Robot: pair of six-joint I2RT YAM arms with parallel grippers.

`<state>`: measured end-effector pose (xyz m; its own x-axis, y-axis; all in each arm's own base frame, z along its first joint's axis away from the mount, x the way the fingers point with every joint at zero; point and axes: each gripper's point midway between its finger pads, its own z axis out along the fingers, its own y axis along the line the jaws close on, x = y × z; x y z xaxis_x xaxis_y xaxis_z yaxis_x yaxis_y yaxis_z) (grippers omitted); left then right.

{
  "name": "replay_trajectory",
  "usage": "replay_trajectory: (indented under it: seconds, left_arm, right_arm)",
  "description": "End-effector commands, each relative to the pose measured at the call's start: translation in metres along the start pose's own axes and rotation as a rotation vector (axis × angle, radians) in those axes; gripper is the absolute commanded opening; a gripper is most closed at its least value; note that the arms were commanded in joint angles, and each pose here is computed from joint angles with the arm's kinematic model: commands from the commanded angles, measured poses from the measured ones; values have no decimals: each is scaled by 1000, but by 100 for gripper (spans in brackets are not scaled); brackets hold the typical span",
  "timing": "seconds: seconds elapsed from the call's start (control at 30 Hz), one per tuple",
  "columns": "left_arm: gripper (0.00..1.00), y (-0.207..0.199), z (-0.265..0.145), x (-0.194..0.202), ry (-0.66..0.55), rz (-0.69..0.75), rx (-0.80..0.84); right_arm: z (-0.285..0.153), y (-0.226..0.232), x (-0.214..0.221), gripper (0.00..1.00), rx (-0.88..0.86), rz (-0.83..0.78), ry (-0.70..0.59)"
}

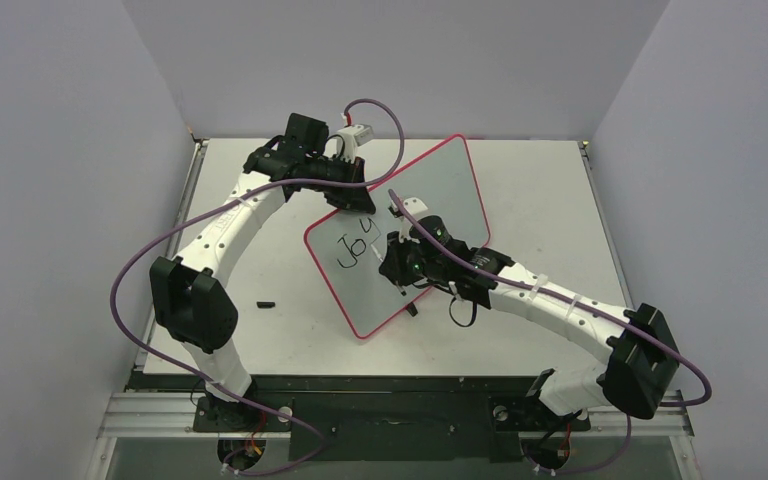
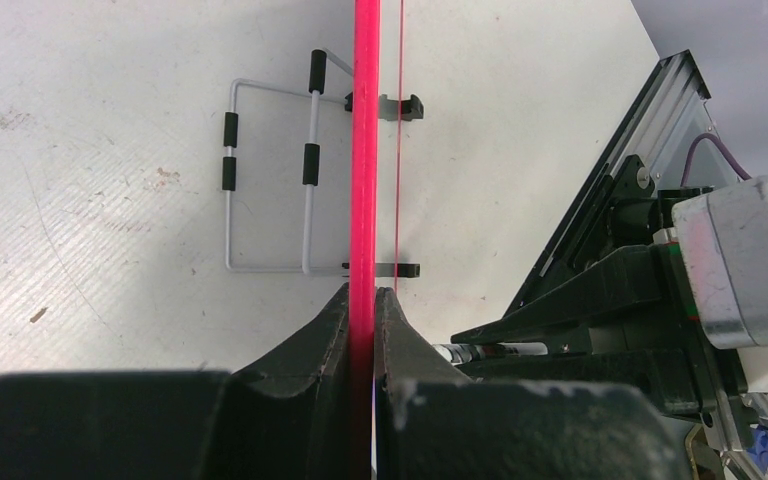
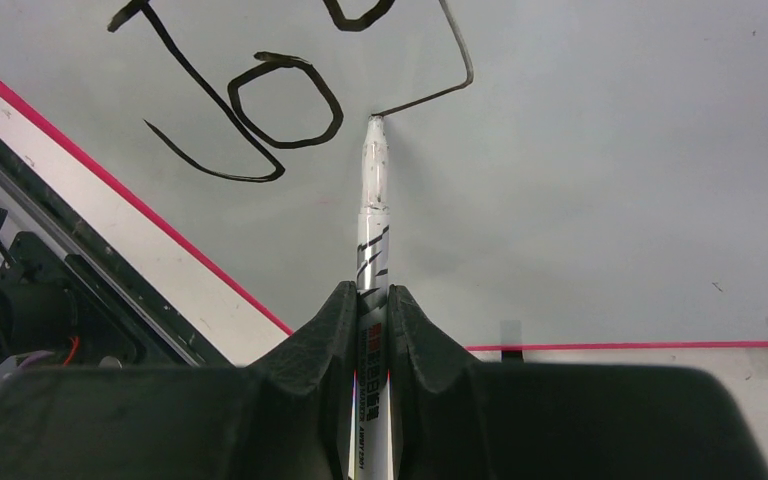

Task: Write a sentence on the whiteboard

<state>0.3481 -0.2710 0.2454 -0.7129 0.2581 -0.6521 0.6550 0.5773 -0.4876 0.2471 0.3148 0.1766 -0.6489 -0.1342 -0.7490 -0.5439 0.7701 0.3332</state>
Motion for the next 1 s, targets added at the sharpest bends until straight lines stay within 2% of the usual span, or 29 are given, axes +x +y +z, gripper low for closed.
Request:
replay_trajectory:
  seconds: [0.0,0.17,0.33,0.47,0.63,0.8,0.97]
  left_arm:
    - [0,5,-10,-22,-59,116,-77]
    - [0,11,-9,-21,-55,108,-101]
    - [0,27,-5,-12,-23,76,-108]
    - [0,39,-5,-9,-20,65,-130]
    - [0,56,-4,1,5,55,-161]
    - [0,73,-3,9,20,35,-170]
    - [8,87,1,11,20,26,-187]
  right_arm:
    - [-6,11,-26,0,-37,8,-59]
    - [-30,10,-44,0,-18,-6,-125]
    - [-79,3,-67,0,16,-16,-273]
    - [-111,-12,-67,0,66,-17,-351]
    - [-132,-30,-57,0,133,-17,-379]
    - [-131,-40,-46,0,171,-23,-359]
    - [-126,-43,-43,0,181,-28,-348]
